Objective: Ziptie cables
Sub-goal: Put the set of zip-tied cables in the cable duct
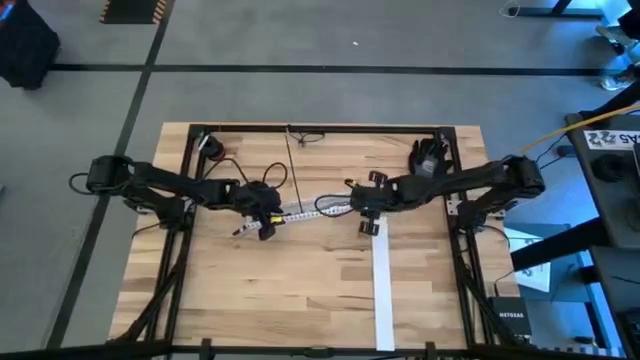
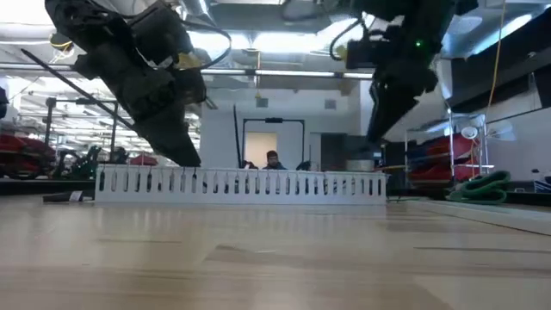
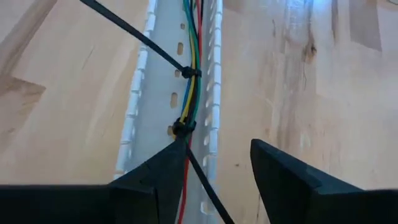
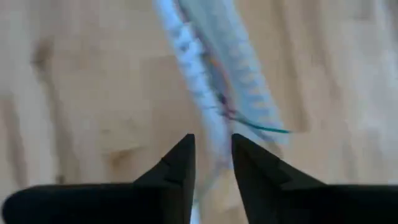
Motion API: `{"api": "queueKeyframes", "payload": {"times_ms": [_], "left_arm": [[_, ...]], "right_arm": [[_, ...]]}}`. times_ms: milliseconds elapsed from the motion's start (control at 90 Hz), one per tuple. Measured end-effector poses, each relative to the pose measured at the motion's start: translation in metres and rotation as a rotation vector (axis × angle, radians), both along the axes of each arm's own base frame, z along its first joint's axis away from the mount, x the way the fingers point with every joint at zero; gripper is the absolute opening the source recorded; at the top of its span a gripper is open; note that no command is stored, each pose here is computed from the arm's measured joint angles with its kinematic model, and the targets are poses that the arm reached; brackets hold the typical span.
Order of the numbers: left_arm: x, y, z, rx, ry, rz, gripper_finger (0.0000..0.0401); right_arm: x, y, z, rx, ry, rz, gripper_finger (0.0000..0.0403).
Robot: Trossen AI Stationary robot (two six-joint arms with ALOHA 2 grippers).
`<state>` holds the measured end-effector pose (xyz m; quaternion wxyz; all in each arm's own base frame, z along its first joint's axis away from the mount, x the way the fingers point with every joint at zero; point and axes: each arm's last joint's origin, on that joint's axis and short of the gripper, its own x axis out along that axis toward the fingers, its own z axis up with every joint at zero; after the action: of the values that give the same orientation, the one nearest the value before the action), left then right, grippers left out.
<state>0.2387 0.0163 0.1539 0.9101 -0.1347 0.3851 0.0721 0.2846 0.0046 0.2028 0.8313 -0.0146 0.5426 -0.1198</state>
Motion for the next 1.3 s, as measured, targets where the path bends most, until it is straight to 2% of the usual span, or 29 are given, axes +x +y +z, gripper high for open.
{"api": "queueKeyframes", "payload": {"times_ms": [167, 344, 511, 733, 822, 922, 978, 1133, 1300], "left_arm": [[0.000, 0.000, 0.000, 0.000, 0.003, 0.000, 0.0174], [0.000, 0.000, 0.000, -0.003, 0.002, 0.002, 0.0174], [0.000, 0.000, 0.000, -0.004, 0.001, 0.002, 0.0174], [0.000, 0.000, 0.000, -0.010, 0.002, 0.008, 0.0174], [0.000, 0.000, 0.000, -0.016, 0.003, 0.015, 0.0174], [0.000, 0.000, 0.000, -0.017, 0.003, 0.016, 0.0174], [0.000, 0.000, 0.000, -0.018, 0.002, 0.018, 0.0174], [0.000, 0.000, 0.000, -0.019, 0.004, 0.018, 0.0174], [-0.001, 0.000, -0.001, -0.019, 0.009, 0.018, 0.0174]], "right_arm": [[0.006, 0.000, -0.018, -0.012, 0.032, 0.019, 0.0082], [0.008, -0.006, -0.025, -0.149, 0.065, -0.009, 0.0049], [0.005, -0.017, -0.026, -0.221, 0.103, -0.042, 0.0031], [-0.001, -0.029, -0.032, -0.160, 0.151, -0.049, 0.0019], [0.004, -0.027, -0.017, -0.142, 0.102, -0.036, 0.0016], [0.009, -0.020, -0.006, -0.029, 0.008, 0.026, 0.0012], [0.011, -0.015, -0.007, -0.004, 0.001, 0.053, 0.0008], [0.007, -0.012, -0.028, -0.002, 0.077, 0.066, 0.0001], [0.001, -0.015, -0.034, -0.090, 0.119, 0.018, 0.0002]]}}
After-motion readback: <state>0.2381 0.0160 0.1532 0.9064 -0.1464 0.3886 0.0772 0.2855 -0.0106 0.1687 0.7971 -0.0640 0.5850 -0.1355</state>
